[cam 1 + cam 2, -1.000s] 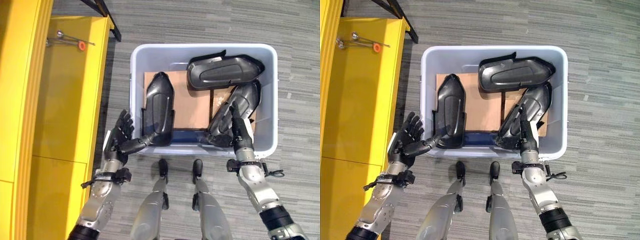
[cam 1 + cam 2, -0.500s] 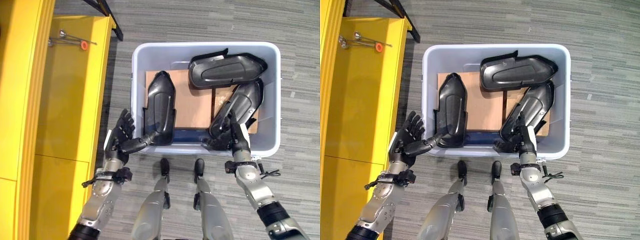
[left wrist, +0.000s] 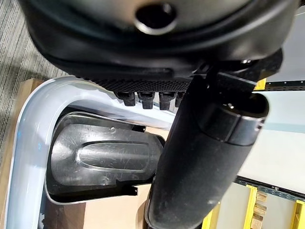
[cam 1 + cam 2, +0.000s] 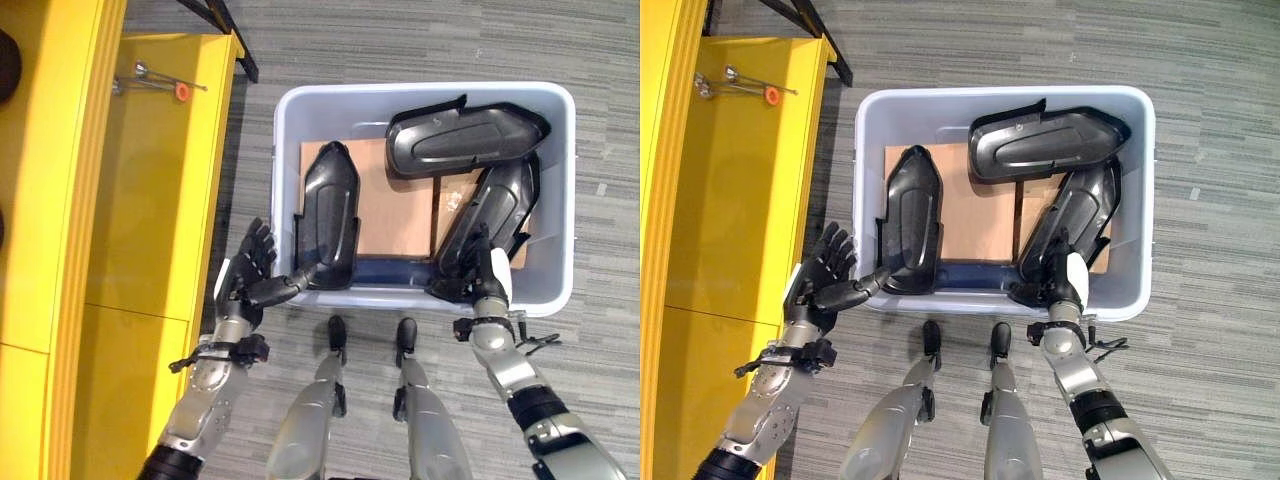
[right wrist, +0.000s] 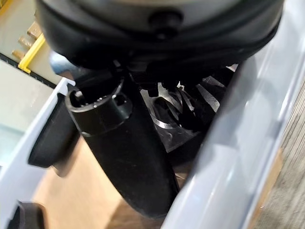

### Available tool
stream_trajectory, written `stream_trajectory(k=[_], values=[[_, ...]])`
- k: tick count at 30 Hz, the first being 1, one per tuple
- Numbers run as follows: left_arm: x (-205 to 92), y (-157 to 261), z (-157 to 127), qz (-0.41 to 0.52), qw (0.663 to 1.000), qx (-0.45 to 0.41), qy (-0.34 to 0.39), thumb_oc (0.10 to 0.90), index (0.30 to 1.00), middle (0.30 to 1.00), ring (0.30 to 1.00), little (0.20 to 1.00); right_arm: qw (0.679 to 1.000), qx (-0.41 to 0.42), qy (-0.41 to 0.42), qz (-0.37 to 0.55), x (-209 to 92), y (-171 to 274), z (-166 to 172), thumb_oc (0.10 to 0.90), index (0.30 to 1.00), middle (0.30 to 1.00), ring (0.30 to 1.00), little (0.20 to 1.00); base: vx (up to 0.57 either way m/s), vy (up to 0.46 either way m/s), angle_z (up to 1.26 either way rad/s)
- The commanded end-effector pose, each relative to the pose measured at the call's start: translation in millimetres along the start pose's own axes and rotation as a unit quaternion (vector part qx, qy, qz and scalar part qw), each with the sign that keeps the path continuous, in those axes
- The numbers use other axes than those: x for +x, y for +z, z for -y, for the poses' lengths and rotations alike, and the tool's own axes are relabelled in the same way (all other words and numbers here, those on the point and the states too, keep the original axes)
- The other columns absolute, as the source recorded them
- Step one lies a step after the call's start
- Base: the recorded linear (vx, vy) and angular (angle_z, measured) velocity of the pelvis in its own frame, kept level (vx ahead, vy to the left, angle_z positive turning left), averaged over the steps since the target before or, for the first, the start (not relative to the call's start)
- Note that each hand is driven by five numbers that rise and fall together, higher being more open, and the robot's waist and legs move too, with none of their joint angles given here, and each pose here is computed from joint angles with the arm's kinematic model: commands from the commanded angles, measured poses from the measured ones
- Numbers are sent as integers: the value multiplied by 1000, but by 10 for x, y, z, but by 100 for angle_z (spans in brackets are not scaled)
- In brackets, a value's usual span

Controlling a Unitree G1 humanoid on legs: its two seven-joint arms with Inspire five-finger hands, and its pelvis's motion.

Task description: Move parts from the plastic box to the shelf.

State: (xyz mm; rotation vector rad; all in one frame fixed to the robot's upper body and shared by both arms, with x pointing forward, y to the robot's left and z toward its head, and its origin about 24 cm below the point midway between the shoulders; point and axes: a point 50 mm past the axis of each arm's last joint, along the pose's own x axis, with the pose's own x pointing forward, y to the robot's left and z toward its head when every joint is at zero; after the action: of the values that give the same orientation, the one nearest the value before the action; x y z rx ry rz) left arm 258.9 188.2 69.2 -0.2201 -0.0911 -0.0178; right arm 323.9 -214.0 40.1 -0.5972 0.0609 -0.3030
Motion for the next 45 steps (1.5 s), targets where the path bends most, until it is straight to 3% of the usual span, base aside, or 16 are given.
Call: stream_trajectory(k=[1,11,12,13,24,35,45], values=[[48,289,142,85,996,1,-31,900,1000,1000,1000,1000,999,-45,24,-17,30,-58,-137,900,1000,1000,1000,1000,0,0,0],[72,258,254,78,995,-9,-56,900,1000,1000,1000,1000,978,-114,116,-132,-112,-454,-512,900,1000,1000,1000,1000,0,0,0],[77,247,272,76,995,-9,-62,900,1000,1000,1000,1000,969,-136,144,-149,-189,-543,-585,416,322,322,322,322,14,-3,4],[77,247,271,76,995,-9,-62,900,1000,1000,1000,1000,969,-136,145,-149,-189,-543,-585,400,300,300,300,300,0,0,0],[90,210,305,73,995,-8,-62,900,1000,1000,1000,1000,960,-158,178,-148,-293,-598,-689,400,300,300,300,300,0,0,0],[102,202,268,72,996,1,-46,900,1000,1000,1000,1000,974,-145,161,-70,-204,-318,-705,400,300,300,300,300,0,0,0],[111,212,177,75,997,20,-23,900,1000,1000,1000,1000,986,-129,87,65,-17,182,-350,400,300,300,300,300,0,0,0]])
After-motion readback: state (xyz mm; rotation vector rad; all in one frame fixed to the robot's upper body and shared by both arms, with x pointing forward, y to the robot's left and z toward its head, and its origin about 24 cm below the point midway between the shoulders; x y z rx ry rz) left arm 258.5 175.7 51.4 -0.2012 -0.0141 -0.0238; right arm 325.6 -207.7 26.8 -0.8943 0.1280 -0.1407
